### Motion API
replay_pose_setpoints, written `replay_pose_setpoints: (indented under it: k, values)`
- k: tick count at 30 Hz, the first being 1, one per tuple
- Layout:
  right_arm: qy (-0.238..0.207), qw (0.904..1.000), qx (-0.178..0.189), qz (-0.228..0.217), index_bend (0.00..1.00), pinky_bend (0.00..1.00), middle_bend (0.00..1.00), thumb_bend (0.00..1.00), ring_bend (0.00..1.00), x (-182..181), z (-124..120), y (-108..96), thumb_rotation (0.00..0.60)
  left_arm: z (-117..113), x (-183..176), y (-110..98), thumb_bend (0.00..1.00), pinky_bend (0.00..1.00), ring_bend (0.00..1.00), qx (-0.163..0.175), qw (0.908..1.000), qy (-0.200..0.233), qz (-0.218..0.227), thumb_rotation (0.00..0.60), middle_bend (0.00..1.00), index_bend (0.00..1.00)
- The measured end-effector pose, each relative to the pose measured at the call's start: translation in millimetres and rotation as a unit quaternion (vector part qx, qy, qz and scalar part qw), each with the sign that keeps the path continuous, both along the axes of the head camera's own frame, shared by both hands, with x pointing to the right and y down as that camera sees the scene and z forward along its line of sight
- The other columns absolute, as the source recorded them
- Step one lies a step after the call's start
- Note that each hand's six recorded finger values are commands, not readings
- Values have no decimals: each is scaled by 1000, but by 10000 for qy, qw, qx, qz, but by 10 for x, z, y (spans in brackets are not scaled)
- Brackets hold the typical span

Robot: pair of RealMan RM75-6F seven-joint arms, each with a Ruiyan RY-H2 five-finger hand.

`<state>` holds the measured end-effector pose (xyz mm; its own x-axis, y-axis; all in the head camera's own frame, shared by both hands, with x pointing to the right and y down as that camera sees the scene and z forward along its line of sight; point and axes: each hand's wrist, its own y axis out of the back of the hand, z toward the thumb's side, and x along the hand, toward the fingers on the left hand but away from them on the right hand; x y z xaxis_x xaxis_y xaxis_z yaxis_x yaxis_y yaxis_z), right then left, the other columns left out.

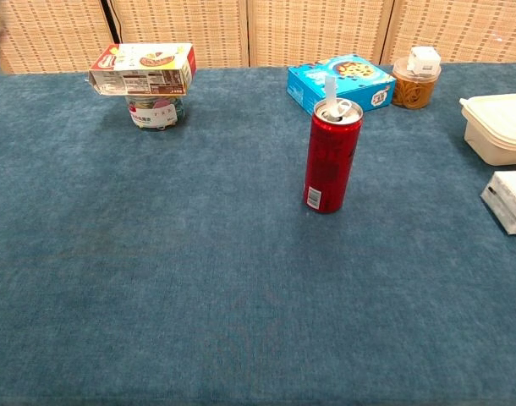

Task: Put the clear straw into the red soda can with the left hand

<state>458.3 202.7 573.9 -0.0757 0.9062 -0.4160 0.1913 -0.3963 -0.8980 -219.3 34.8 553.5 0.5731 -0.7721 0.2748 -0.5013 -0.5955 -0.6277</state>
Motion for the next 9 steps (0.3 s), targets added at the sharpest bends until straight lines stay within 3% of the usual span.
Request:
replay_pose_setpoints:
  k: [4,9]
  values:
    - [209,9996,86,-165,41,0,0,0,0,-48,7,12,600,-70,-714,257,271,0,0,555,9914,-972,-674,600,0,0]
    - [369,9988,143,-288,26,0,0,0,0,-74,-1,16,600,-82,-1560,789,271,0,0,504,9713,-1750,-1530,600,0,0]
